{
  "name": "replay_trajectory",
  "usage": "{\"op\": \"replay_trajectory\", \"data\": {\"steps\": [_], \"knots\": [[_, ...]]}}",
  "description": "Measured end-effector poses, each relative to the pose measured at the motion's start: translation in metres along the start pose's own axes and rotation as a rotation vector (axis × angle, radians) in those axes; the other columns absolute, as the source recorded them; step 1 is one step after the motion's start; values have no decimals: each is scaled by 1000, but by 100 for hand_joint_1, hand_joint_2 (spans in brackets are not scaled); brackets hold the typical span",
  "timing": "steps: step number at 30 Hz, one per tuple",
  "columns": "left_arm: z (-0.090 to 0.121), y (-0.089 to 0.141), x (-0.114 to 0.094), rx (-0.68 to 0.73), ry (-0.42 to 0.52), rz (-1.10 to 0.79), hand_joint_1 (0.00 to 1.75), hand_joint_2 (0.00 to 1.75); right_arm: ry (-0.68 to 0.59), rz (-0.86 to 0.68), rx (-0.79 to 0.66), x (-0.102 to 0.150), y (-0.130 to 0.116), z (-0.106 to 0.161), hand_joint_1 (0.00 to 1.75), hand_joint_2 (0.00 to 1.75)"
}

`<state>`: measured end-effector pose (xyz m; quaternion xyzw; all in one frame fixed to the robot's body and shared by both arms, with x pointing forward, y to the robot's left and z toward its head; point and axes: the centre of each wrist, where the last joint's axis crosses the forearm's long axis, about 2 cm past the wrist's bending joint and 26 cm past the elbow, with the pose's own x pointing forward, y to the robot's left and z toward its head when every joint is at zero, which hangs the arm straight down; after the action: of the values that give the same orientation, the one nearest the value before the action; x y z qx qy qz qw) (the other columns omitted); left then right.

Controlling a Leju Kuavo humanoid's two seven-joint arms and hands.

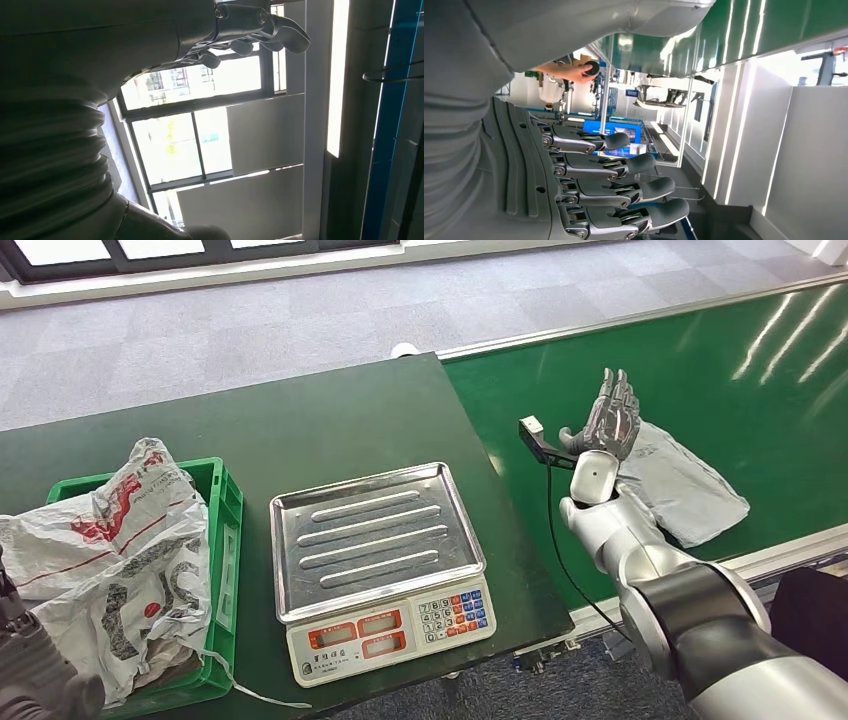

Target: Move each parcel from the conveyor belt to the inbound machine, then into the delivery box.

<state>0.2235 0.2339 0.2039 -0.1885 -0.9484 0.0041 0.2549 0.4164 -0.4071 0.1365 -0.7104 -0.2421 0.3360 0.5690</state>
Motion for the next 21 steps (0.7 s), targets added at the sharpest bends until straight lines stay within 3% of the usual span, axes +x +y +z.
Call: {"op": "replay_trajectory", "data": {"steps": [21], "knots": [[1, 4, 2, 3, 17, -66, 0, 175, 17, 4, 69, 17, -2, 10, 0, 175]]}}
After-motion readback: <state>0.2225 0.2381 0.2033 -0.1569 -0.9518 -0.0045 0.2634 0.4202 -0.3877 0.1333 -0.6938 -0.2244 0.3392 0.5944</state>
